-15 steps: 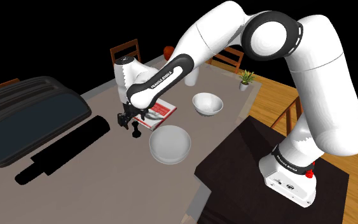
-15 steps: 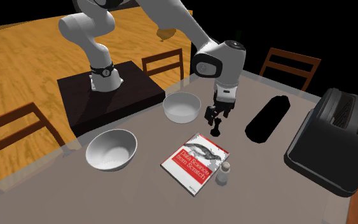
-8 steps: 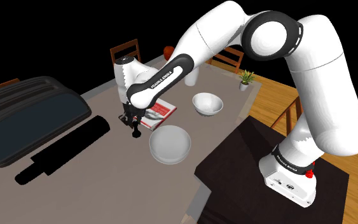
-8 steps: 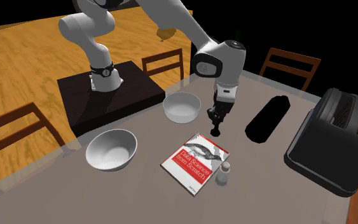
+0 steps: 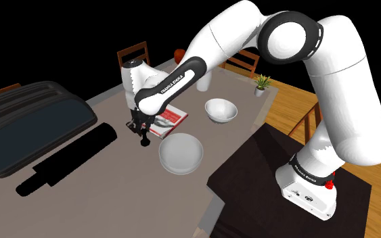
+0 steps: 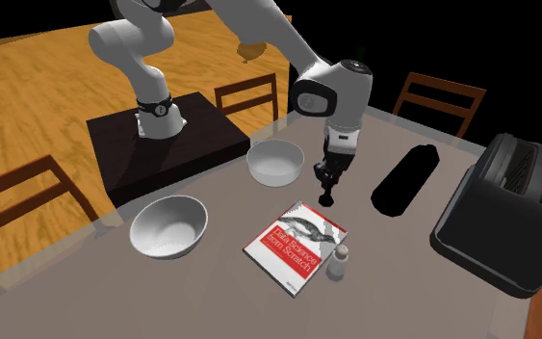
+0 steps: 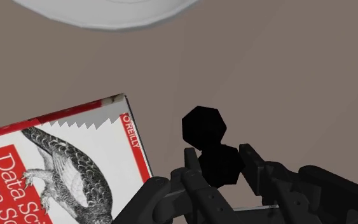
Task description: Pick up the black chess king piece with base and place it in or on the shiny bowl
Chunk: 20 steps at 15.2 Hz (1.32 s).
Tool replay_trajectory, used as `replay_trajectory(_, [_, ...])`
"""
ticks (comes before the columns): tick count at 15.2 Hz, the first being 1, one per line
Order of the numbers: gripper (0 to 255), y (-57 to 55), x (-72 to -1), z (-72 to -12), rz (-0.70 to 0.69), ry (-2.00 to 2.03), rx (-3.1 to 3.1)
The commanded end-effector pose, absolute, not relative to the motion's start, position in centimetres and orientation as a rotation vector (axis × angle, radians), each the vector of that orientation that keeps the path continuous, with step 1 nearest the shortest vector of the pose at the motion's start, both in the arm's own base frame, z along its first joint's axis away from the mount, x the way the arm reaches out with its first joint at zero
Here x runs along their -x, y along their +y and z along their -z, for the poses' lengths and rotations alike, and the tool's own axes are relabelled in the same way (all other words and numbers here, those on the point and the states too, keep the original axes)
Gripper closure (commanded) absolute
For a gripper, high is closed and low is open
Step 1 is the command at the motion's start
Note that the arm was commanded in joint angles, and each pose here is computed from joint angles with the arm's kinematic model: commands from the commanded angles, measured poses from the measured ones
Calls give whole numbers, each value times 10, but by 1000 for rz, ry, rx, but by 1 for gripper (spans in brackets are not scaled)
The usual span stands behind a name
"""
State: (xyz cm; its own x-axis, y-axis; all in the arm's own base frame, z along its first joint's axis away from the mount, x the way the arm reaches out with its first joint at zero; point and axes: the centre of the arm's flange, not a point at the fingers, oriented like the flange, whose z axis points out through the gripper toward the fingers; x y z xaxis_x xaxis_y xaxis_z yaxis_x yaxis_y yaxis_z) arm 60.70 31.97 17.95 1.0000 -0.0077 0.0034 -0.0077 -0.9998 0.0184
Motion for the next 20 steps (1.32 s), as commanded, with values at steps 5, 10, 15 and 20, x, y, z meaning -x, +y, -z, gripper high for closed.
replay_trajectory(5, [255, 319, -607, -208, -3, -12, -3122])
replay_trajectory(10, [255, 319, -607, -235, -3, -12, -3122])
replay_trajectory(15, [255, 319, -607, -261, -3, -12, -3122])
replay_trajectory(20, [255, 319, -607, -288, -3, -12, -3122])
